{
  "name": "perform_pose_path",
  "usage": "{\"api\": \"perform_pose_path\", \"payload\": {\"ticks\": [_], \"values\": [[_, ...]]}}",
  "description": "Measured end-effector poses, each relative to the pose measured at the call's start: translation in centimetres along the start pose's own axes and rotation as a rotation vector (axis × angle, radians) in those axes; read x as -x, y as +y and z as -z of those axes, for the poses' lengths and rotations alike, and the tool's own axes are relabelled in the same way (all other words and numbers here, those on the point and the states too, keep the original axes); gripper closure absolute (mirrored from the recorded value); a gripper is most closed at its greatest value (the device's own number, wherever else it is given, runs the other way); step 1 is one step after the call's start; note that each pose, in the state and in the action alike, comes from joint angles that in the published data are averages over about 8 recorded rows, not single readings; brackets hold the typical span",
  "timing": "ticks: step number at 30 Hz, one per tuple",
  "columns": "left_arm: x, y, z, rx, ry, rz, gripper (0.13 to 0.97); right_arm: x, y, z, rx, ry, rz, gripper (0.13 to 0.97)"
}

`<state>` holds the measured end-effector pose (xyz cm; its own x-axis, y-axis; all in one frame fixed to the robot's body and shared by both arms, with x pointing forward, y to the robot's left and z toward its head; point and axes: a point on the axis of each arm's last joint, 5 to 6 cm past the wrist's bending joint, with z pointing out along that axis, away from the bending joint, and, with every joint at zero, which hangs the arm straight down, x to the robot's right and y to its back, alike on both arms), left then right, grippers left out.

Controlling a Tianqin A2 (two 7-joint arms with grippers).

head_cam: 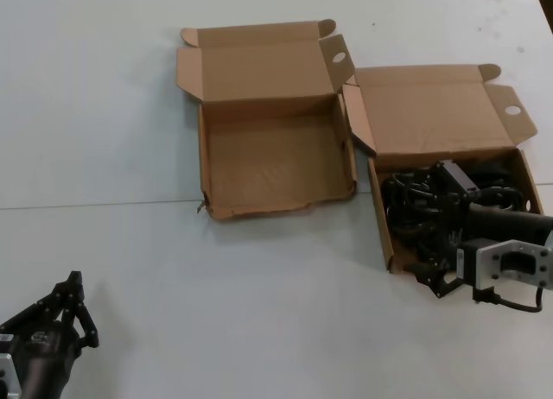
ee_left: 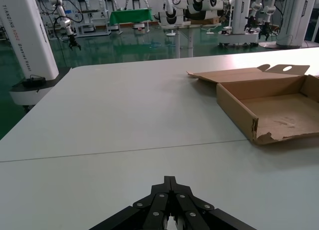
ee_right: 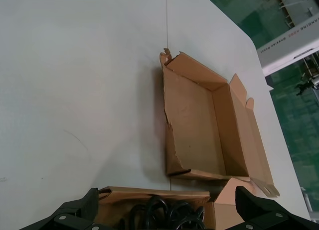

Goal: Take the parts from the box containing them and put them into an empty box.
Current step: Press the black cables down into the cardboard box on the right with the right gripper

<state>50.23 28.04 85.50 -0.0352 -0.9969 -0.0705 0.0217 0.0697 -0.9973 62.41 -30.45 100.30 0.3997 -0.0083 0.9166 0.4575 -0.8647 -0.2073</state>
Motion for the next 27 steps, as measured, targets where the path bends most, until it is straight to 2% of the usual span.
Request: {"api": "perform_pose_path", "payload": {"ticks": [10,16,27], "values": [[0.0,0.0,0.0,0.0,0.0,0.0,0.941,0.2,0.0,-0.1,0.005,-0.046,0.052,0.13],[0.0,0.0,0.0,0.0,0.0,0.0,0.941,-0.7,-0.1,-0.2,0.013,-0.072,0.12,0.13],[0.0,0.0,0.0,0.0,0.0,0.0,0.941,-2.4,-0.5,-0.2,0.122,-0.091,0.205,0.13]]}}
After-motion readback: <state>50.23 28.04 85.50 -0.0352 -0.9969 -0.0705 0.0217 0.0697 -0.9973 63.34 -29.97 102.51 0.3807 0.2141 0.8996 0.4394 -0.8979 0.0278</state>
